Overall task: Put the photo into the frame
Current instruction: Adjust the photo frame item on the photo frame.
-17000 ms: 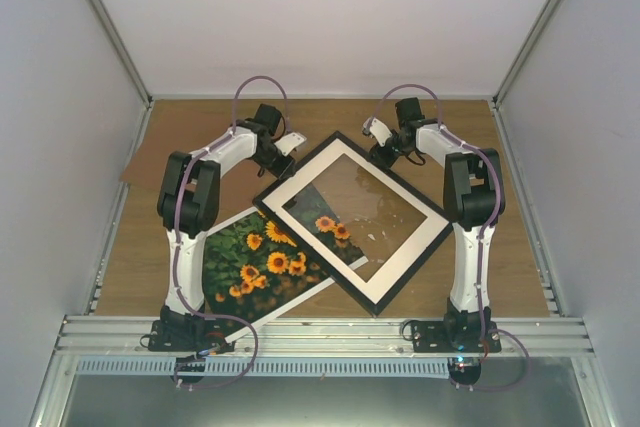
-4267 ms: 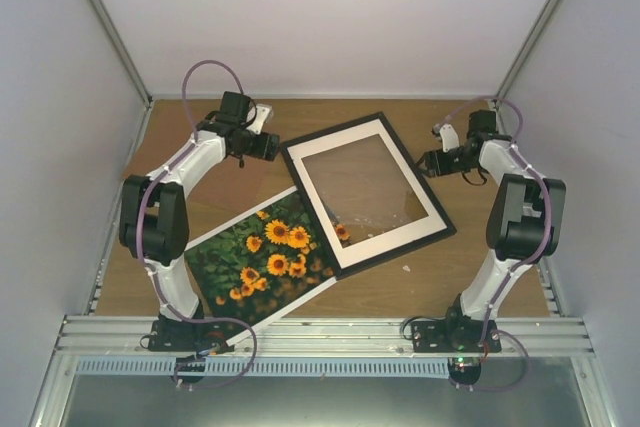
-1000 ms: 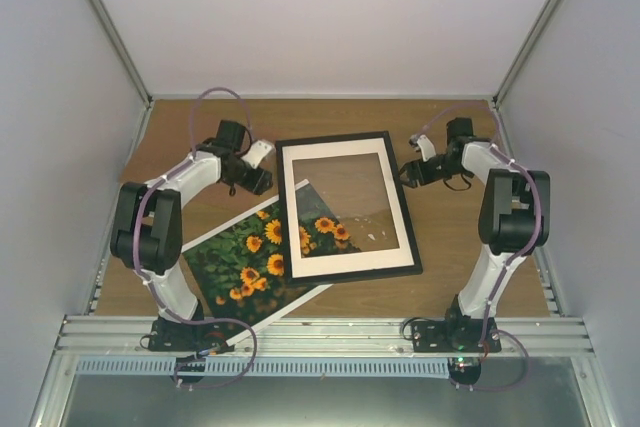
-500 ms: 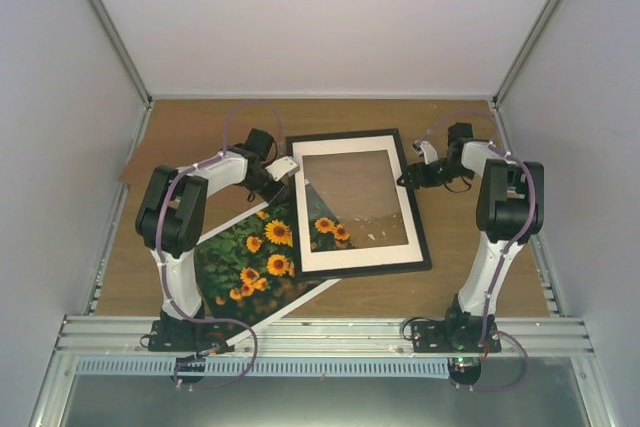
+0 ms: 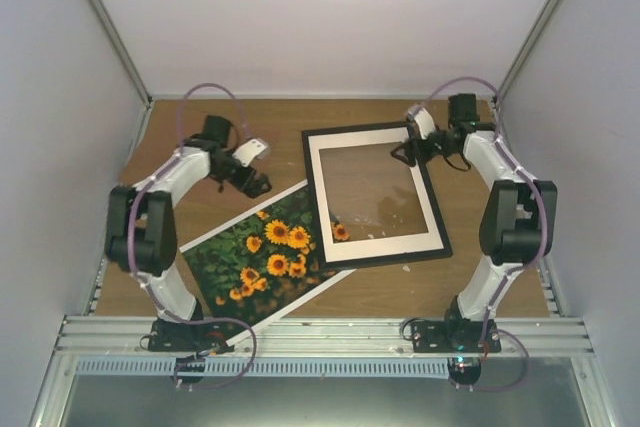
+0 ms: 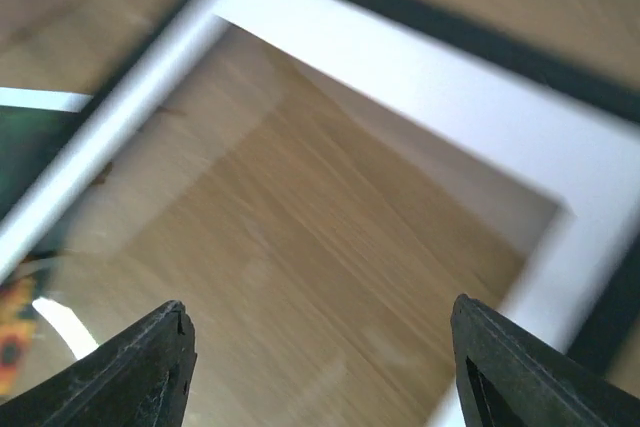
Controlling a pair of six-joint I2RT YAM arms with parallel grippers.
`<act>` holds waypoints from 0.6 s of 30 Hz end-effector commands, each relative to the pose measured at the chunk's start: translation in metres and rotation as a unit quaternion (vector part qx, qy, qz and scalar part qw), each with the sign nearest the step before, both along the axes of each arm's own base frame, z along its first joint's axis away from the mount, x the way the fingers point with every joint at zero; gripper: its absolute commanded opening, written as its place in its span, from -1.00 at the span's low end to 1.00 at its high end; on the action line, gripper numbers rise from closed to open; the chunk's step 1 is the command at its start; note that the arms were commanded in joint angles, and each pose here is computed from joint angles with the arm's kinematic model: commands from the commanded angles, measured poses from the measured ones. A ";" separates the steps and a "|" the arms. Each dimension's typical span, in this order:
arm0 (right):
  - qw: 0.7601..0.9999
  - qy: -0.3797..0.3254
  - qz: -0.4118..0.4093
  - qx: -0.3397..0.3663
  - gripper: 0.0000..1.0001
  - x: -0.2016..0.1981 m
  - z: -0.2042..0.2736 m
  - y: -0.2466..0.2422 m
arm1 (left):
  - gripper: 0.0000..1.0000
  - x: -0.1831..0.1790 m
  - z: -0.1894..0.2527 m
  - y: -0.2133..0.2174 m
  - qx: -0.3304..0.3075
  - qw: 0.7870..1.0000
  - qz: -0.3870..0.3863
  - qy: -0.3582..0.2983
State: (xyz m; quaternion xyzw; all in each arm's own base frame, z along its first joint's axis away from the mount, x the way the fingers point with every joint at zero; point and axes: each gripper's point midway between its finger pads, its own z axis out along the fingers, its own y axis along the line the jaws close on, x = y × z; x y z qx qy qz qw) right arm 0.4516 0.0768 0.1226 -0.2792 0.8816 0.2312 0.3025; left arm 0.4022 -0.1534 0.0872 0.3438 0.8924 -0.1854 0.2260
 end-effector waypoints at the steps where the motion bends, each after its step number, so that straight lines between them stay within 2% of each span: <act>1: 0.980 -0.112 0.160 0.024 0.42 -0.040 0.055 0.089 | 0.98 -0.082 0.007 0.043 0.038 0.995 -0.091 -0.003; 6: 0.962 -0.106 0.251 0.033 0.42 -0.087 0.040 0.145 | 0.98 -0.164 -0.013 0.069 0.110 0.971 -0.211 -0.019; 9: 0.955 -0.092 0.280 0.040 0.40 -0.100 0.033 0.164 | 0.98 -0.190 -0.031 0.072 0.144 0.956 -0.251 -0.040; 14: 0.950 -0.090 0.297 0.043 0.40 -0.106 0.030 0.179 | 0.98 -0.199 -0.064 0.065 0.185 0.944 -0.268 -0.044; 18: 0.945 -0.090 0.312 0.034 0.39 -0.111 0.027 0.188 | 0.98 -0.165 -0.078 0.068 0.224 0.943 -0.231 -0.081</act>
